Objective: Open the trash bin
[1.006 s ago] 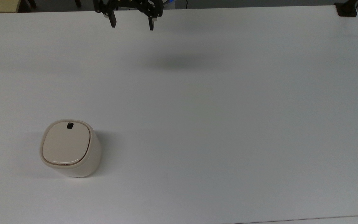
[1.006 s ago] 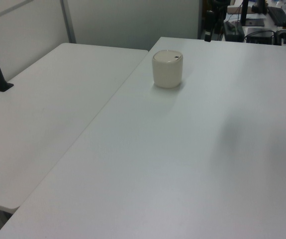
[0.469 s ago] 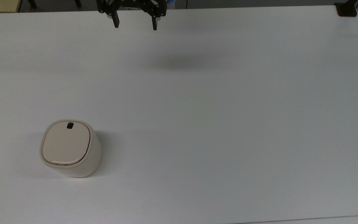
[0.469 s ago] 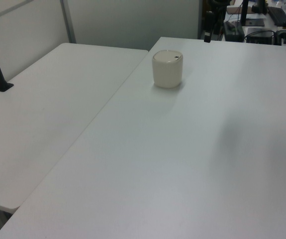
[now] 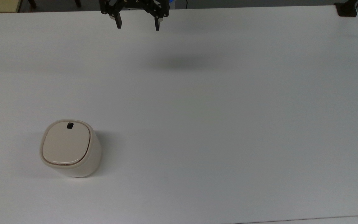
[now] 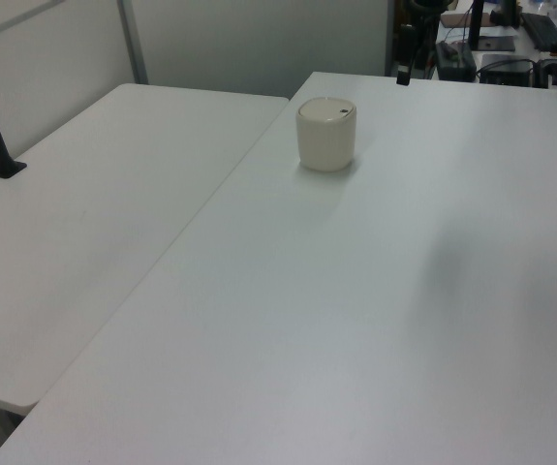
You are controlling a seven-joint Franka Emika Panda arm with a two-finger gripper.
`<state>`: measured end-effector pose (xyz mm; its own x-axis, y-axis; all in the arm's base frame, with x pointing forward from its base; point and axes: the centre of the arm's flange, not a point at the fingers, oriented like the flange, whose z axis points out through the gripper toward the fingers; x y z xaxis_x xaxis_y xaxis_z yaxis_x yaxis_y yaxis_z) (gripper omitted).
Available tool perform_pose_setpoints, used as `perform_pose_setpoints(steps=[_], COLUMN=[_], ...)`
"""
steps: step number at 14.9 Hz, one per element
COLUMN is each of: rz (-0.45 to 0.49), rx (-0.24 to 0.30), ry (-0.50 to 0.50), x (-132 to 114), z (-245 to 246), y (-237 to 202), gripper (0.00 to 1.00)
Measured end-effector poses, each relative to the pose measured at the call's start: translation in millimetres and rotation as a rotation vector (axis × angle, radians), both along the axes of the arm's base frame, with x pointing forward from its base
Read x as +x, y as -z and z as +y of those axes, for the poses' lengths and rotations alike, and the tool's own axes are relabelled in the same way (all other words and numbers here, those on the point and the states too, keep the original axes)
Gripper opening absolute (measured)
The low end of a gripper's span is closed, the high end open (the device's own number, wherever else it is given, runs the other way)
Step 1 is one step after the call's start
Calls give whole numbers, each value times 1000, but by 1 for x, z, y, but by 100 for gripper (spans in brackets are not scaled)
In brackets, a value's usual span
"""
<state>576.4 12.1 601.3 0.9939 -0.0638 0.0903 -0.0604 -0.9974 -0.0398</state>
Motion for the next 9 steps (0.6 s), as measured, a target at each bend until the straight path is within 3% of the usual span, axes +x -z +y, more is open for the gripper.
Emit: perform_pose_setpoints(steps=[4, 7, 8, 9], rz=[-2, -5, -20, -54], rx=[-12, -13, -8, 20], ry=[-133, -142, -135, -114], x=[1, 1, 3, 6], z=[-7, -12, -15, -22], y=[2, 1, 0, -3], gripper=[100, 93, 86, 68])
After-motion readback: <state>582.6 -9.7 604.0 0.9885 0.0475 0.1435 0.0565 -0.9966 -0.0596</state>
